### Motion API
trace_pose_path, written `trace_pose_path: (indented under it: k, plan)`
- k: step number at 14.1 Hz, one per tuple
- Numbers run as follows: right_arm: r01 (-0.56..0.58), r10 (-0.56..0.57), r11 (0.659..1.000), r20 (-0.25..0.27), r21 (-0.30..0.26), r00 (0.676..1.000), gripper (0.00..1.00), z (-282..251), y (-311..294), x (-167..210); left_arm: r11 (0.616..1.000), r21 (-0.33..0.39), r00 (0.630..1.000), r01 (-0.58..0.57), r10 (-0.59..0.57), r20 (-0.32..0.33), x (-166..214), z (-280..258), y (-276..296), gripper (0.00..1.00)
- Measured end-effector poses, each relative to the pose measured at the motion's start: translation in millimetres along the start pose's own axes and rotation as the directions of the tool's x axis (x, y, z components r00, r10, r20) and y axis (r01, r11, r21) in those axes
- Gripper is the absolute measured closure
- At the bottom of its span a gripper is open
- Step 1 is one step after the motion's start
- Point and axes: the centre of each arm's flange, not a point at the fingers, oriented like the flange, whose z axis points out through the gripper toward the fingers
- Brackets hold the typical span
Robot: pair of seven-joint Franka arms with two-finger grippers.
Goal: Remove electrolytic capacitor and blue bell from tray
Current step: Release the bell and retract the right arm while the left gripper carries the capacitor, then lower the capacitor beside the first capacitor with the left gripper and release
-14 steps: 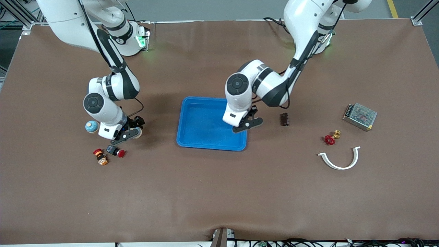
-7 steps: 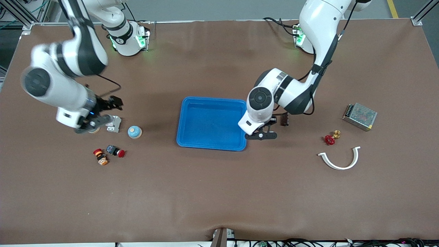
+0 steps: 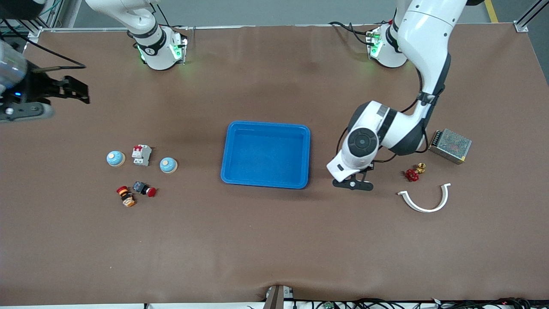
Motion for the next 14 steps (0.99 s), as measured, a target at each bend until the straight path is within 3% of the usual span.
trace_pose_path:
  k: [11, 14]
  plan:
    - [-0.094, 0.094, 0.996, -0.057, 0.009, 0.994, 0.0, -24, 50, -6, 0.999, -0.021, 0.996, -0.026, 0.024, -0.092, -2, 40, -13, 0.67]
    - [-0.104, 0.105, 0.995, -0.084, 0.008, 0.991, 0.0, -28, 56, -7, 0.999, 0.003, 0.994, -0.043, 0.044, -0.104, -1, 52, -17, 0.67]
